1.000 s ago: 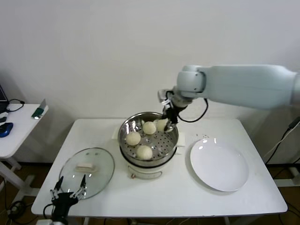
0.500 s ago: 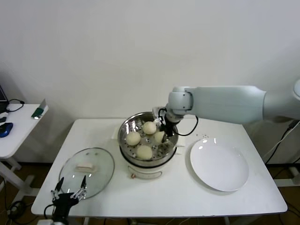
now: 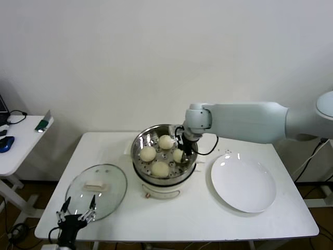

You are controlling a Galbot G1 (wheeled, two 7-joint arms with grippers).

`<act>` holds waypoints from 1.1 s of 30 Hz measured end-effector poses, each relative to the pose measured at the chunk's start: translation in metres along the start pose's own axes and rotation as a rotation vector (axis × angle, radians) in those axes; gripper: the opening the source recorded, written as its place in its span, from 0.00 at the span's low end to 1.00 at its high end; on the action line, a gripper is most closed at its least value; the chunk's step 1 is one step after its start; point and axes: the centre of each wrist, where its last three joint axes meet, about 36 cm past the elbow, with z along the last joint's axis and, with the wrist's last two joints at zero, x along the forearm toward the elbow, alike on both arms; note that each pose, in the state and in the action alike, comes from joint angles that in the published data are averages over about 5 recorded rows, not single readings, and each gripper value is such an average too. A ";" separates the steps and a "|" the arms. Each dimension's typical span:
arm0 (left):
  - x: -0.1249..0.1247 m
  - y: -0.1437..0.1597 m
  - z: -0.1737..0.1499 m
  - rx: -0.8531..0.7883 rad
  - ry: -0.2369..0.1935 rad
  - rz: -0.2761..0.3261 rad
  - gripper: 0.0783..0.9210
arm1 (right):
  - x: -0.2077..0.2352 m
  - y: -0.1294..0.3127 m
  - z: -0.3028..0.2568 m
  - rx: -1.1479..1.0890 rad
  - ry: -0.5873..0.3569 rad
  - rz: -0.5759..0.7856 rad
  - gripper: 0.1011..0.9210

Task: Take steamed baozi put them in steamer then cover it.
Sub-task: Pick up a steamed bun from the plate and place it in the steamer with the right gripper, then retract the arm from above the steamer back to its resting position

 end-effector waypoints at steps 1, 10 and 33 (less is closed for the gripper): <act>0.000 0.000 0.000 0.000 0.000 0.000 0.88 | 0.001 0.000 0.000 0.001 -0.003 0.000 0.65; 0.000 0.000 -0.002 -0.001 -0.004 0.002 0.88 | 0.025 -0.011 0.006 -0.015 -0.060 -0.005 0.87; -0.012 0.003 -0.011 0.015 -0.023 -0.018 0.88 | 0.084 0.000 0.076 -0.515 -0.569 0.576 0.88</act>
